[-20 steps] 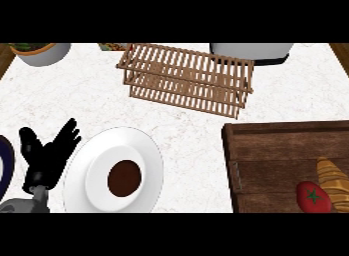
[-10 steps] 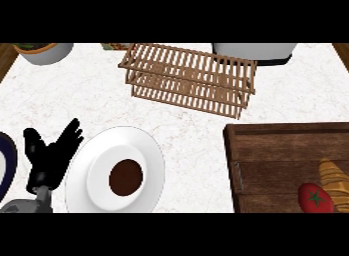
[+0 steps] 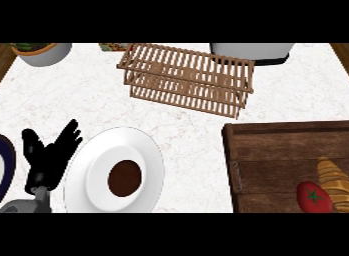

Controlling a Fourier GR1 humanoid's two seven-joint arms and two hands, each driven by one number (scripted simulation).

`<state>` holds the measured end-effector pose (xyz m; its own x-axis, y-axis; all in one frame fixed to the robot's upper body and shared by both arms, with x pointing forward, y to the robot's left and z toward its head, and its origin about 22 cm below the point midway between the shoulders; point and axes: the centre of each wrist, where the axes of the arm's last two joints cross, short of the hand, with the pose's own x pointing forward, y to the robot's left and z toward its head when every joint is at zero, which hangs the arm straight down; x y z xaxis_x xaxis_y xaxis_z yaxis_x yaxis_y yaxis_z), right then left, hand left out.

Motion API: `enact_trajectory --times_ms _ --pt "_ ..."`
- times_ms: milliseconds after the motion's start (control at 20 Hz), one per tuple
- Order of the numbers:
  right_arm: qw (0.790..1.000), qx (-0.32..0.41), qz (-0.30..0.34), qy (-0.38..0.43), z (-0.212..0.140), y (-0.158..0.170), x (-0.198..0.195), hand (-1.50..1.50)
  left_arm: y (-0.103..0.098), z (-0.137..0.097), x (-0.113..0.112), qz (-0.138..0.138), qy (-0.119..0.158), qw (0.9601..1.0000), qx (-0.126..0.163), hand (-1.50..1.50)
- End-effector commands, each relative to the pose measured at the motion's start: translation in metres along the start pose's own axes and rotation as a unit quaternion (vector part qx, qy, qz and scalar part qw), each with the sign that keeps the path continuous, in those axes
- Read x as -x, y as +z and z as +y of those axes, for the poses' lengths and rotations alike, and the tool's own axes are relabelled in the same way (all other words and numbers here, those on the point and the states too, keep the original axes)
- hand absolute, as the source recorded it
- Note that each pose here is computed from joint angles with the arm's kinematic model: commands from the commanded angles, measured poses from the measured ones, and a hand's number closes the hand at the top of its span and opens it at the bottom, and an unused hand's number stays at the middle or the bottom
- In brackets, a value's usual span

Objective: Pick the croissant from the tray and place it in the tiered shelf

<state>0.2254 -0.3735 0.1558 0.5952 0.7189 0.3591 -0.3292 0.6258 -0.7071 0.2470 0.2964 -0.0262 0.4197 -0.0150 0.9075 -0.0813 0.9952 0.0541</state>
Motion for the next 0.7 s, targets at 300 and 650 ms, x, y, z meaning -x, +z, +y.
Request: enact_trajectory --times_ms 300,650 --pt "0.999 0.025 0.035 0.025 0.025 -0.007 -0.004 -1.5 -0.01 -0.01 0.002 0.021 -0.001 0.9998 0.004 0.0" --pt "0.997 0.024 0.051 0.048 0.059 -0.022 -0.005 -1.5 -0.004 -0.007 0.001 0.012 -0.002 0.9999 -0.007 0.0"
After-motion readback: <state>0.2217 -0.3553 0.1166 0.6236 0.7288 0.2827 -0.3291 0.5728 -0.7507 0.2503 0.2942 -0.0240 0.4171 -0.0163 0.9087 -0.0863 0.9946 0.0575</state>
